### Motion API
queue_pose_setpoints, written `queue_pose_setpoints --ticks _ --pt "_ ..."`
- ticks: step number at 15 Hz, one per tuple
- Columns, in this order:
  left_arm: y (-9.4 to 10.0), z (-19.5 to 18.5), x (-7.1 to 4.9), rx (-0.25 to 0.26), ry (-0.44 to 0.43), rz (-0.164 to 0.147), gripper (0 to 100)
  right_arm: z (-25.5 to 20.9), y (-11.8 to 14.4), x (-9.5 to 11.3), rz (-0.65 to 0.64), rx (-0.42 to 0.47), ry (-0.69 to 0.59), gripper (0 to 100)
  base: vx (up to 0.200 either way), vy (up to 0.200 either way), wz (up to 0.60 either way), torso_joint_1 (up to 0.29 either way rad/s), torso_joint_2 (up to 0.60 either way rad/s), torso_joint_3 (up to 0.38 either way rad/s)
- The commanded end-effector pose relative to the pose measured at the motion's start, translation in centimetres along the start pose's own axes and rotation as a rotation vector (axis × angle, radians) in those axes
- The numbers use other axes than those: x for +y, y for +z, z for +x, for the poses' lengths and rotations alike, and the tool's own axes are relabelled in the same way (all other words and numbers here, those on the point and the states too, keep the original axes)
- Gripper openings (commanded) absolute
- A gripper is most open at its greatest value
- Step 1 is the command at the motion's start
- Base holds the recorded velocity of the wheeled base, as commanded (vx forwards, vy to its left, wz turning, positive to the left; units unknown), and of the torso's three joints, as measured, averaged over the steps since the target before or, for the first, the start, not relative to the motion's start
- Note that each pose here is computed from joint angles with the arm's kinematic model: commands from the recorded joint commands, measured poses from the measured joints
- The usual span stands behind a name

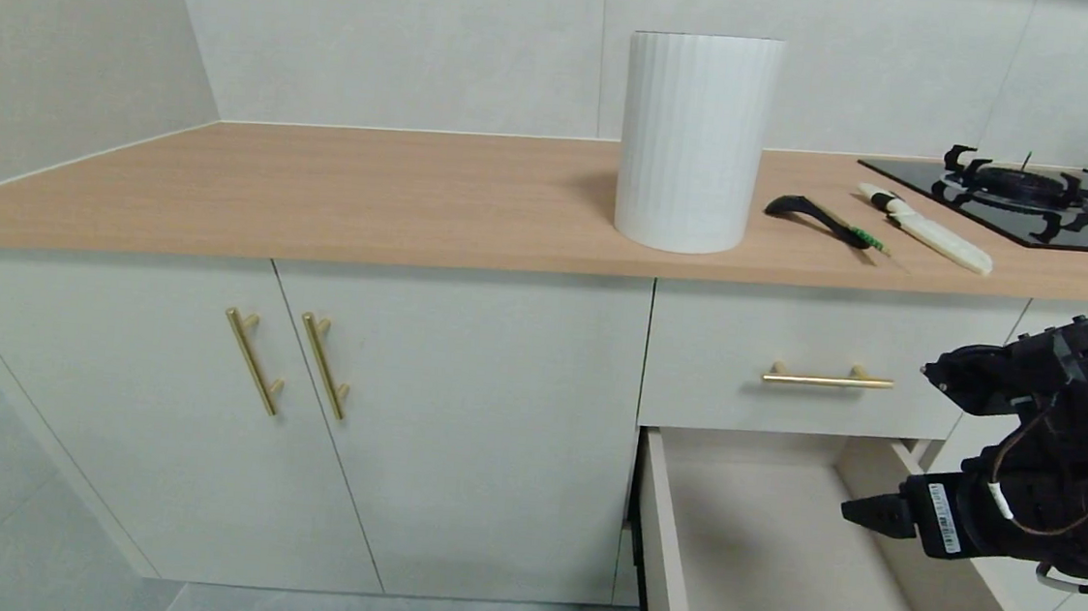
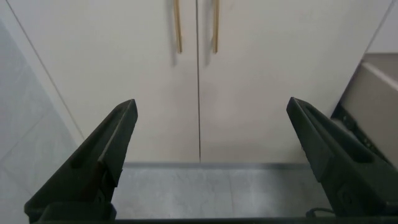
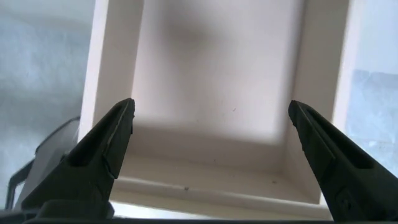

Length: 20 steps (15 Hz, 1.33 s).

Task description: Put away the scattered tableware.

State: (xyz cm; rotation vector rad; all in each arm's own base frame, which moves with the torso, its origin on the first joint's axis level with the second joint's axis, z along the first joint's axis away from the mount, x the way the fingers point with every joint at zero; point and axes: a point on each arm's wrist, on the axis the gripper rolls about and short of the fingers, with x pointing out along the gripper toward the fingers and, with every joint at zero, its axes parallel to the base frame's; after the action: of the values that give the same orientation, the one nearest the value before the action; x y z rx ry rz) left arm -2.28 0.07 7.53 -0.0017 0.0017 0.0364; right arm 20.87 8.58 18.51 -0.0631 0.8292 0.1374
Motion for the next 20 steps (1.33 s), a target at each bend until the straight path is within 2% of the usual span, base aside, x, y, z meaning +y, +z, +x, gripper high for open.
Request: queue_pose_setpoints --ticks 1,12,17,19,20 --pt "0.0 0.0 0.0 0.0 0.0 -0.001 100 -0.2 0.0 0.0 0.001 -0.006 0.001 100 0.0 0.0 0.0 0.193 -0.58 -0.31" --pt "0.0 0.0 0.0 0.0 0.0 0.0 100 0.1 -0.2 0.0 -0.003 0.008 0.0 100 0.0 0.0 0.0 0.18 -0.48 -0.284" --pt "0.0 0.0 0.0 0.0 0.0 0.0 100 -0.1 -0.2 0.0 -0.015 0.0 0.0 100 0.0 0.0 0.0 0.04 -0.1 -0.056" --pt "0.0 0.0 0.0 0.0 0.0 0.0 100 -0.7 0.1 -0.1 -0.021 -0.027 0.002 100 0.0 0.0 0.0 0.0 0.0 0.0" --pt "0.0 0.0 0.0 0.0 0.0 0.0 100 -1.1 1.0 0.0 -0.026 -0.069 0.011 100 0.0 0.0 0.0 0.0 0.0 0.0"
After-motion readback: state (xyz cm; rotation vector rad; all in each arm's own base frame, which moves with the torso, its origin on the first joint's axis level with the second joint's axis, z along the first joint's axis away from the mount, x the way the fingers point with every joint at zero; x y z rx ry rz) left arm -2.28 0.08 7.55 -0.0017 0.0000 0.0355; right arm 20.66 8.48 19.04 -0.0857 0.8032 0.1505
